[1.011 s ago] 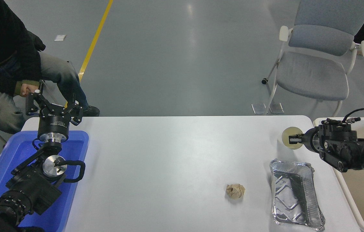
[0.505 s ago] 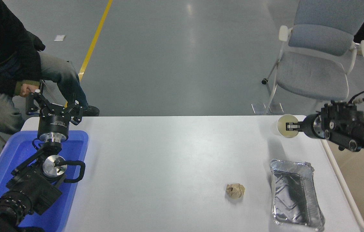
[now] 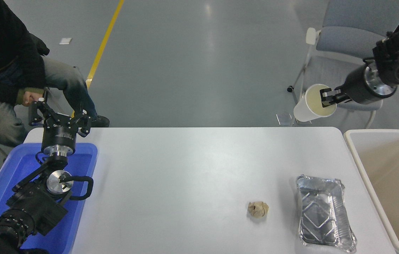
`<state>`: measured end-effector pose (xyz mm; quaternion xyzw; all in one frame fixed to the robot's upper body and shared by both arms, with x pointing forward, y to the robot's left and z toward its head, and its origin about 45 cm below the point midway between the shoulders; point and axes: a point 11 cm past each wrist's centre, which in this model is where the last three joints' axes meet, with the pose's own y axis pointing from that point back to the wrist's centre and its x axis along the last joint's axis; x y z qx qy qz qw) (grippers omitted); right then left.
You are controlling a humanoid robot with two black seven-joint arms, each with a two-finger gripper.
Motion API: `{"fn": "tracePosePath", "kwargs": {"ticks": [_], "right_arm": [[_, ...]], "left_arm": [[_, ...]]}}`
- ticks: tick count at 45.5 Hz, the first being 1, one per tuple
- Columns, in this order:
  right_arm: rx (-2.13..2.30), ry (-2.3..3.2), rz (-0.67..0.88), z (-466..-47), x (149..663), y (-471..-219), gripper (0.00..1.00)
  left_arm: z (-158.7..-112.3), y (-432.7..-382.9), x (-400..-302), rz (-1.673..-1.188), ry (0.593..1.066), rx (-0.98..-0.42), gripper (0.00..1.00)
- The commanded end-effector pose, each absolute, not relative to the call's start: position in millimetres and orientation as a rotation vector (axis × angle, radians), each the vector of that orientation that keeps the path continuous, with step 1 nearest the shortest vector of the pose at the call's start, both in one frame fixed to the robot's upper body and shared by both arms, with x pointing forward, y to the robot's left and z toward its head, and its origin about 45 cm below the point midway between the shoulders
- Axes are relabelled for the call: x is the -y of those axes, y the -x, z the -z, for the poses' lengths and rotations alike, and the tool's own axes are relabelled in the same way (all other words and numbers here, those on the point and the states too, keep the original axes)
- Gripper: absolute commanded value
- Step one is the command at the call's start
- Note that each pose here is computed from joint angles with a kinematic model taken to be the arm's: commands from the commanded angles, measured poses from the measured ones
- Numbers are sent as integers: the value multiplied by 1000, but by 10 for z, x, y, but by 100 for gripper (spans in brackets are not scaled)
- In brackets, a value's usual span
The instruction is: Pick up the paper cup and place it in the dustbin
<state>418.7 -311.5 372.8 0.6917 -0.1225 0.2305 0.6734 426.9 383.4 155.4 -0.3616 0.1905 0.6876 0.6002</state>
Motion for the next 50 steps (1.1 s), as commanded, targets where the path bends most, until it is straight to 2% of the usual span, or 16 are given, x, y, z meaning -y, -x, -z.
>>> {"fn": "tracePosePath", "kwargs": {"ticks": [1,7,12,19,25,33,40,50], "right_arm": [[234,-1564,-479,-4265,2949,-3895,0],[288,-1602,-468,-4371,2940,-3899,0],[385,-1600,-455,-4508,3135,-3899,0],[623,-1563,-456,-4648,3623,-3948,0],[908,-1497,-444,-4745,4260,-4004,0],[1311,-1398,-329,-4370,5103,-3890,0],[1631,-1268,-218,-4010,5710,-3512,0],[1951,-1134,24,-3255,5904,-3282,0]], "left_arm": [[-1554,-4269,-3834,-1594,838,-442,99],[-1547,-4264,-3836,-1595,837,-443,99],[-1547,-4264,-3836,-1595,837,-443,99],[-1554,-4269,-3834,-1594,838,-442,99],[-1546,-4264,-3834,-1595,836,-443,99],[-1554,-4269,-3834,-1594,838,-442,99],[-1546,-4264,-3834,-1595,836,-443,99],[-1546,-4264,-3834,-1595,836,-443,99]]}}
